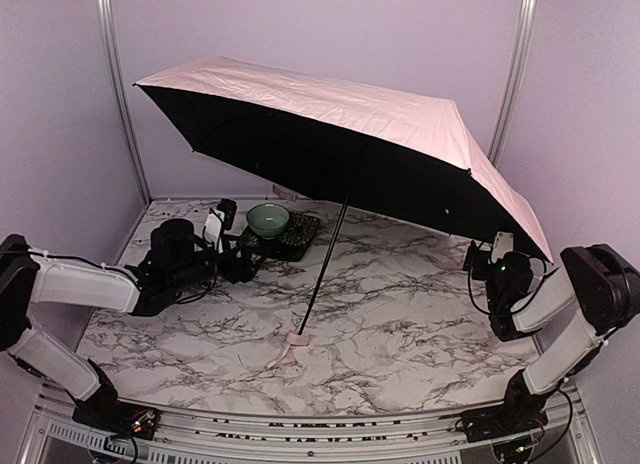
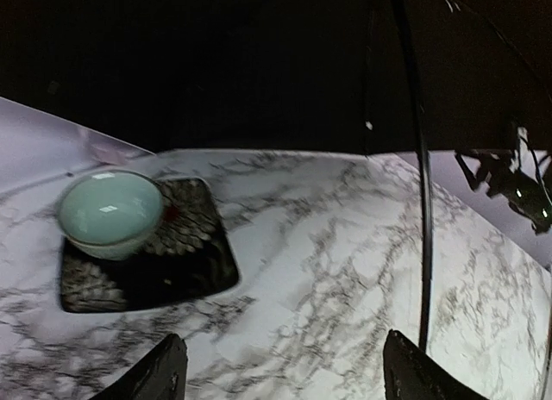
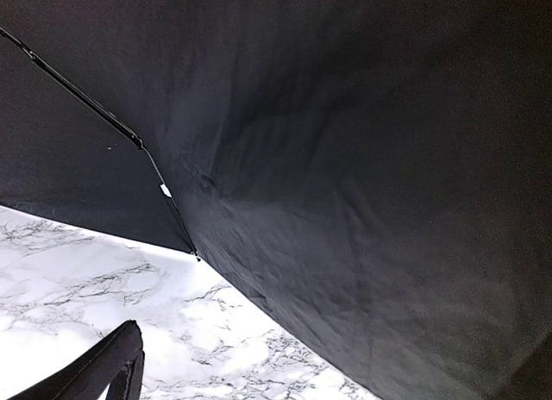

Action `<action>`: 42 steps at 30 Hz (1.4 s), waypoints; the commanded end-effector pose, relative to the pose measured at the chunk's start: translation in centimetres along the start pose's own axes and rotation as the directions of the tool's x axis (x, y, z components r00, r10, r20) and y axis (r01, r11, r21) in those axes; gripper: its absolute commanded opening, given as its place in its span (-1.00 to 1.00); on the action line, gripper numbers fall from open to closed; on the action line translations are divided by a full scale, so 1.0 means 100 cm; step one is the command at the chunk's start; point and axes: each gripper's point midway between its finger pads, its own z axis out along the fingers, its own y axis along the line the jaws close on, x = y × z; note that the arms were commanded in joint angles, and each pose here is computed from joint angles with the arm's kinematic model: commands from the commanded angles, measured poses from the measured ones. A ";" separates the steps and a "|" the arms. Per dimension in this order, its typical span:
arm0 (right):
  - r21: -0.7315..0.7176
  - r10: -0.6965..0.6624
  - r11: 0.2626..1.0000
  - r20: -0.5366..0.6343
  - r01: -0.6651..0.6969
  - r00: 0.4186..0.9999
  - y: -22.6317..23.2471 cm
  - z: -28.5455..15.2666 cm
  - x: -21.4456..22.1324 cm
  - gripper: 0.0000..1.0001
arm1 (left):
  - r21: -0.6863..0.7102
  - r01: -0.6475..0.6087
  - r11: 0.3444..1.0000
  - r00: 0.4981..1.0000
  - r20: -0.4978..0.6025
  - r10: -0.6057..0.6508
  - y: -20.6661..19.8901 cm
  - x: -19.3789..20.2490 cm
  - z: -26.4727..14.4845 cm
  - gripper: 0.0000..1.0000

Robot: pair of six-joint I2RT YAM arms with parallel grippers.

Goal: Put away the umbrella

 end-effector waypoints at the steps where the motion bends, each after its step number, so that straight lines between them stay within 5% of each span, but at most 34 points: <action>1: 0.012 0.001 1.000 0.024 -0.002 1.000 -0.003 0.003 -0.006 1.00 | 0.211 0.019 0.977 0.988 -0.153 0.014 -0.064 0.050 0.028 0.61; 6: 0.010 0.001 1.000 0.023 -0.001 1.000 -0.003 0.003 -0.006 1.00 | 0.418 0.053 0.907 0.974 -0.222 0.045 -0.121 0.078 0.053 0.65; 11: 0.010 0.000 1.000 0.021 0.000 1.000 -0.003 0.003 -0.006 1.00 | 0.401 0.105 0.910 0.964 -0.265 0.006 -0.121 0.098 0.071 0.58; 19: 0.007 0.000 1.000 0.021 0.000 1.000 -0.002 0.003 -0.006 1.00 | 0.332 0.097 0.938 0.965 -0.261 -0.008 -0.112 0.103 0.084 -0.37; 28: 0.009 0.001 1.000 0.025 -0.001 1.000 -0.003 0.002 -0.006 0.99 | 0.321 0.114 0.940 0.966 -0.257 -0.029 -0.116 0.100 0.083 -1.00; 34: -0.309 -0.205 0.923 0.115 0.231 0.972 0.090 -0.028 -0.050 0.99 | 0.175 0.007 0.985 0.987 -0.159 0.021 -0.120 0.083 0.076 -1.00; 42: -0.653 0.060 0.756 0.021 -0.031 0.998 0.201 -0.081 -0.110 0.93 | -0.042 -0.070 0.997 0.997 -0.048 0.068 -0.127 0.057 0.056 -1.00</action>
